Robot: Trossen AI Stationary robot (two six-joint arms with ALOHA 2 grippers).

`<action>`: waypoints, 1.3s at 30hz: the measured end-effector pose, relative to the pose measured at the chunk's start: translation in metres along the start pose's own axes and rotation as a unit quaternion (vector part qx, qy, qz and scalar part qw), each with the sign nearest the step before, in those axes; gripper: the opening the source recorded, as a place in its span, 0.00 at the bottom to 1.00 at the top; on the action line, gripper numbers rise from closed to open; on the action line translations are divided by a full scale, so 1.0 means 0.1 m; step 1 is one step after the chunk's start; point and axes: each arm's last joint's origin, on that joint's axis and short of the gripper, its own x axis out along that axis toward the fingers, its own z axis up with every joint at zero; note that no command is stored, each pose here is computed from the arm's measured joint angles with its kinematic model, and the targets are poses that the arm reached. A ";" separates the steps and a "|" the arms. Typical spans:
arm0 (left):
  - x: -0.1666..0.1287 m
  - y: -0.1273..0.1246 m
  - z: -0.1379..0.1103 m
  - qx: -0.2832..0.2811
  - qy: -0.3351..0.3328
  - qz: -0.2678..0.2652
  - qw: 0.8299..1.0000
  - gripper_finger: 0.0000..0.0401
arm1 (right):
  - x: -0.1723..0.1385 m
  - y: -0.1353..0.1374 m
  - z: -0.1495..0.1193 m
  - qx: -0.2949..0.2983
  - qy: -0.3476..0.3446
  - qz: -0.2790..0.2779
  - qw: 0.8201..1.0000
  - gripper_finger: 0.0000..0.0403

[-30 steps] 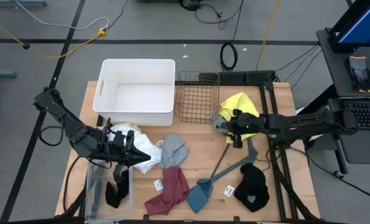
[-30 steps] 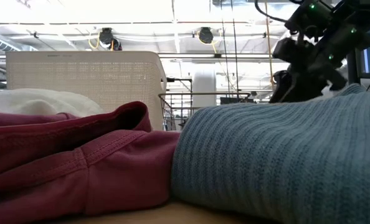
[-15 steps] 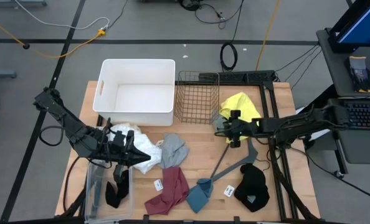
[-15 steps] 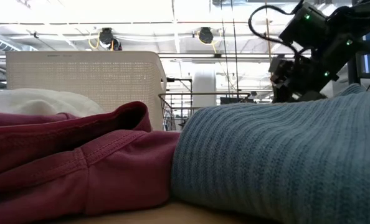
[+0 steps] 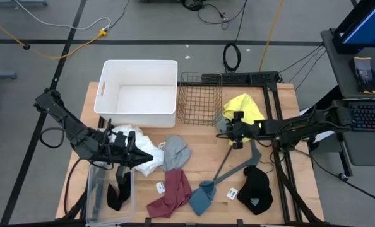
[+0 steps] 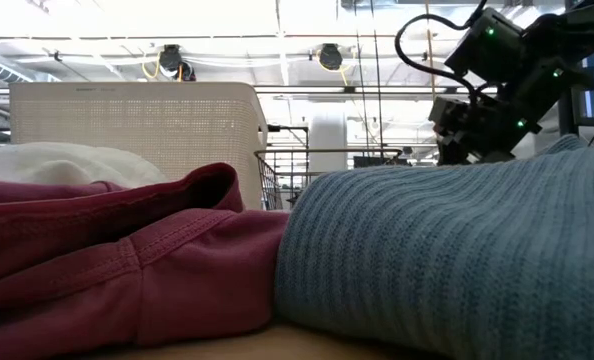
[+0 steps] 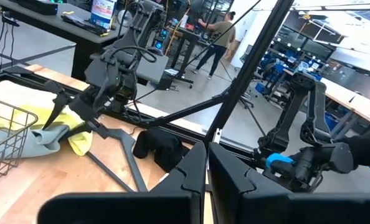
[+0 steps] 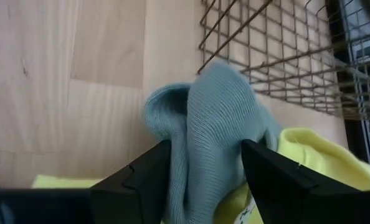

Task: Pick & Place Cloths
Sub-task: Put the gray sock into the transparent bin

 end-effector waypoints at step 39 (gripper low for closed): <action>0.00 0.00 0.00 -0.001 -0.002 -0.002 1.000 0.05 | -0.71 -0.38 0.41 0.135 -0.080 0.067 0.985 0.02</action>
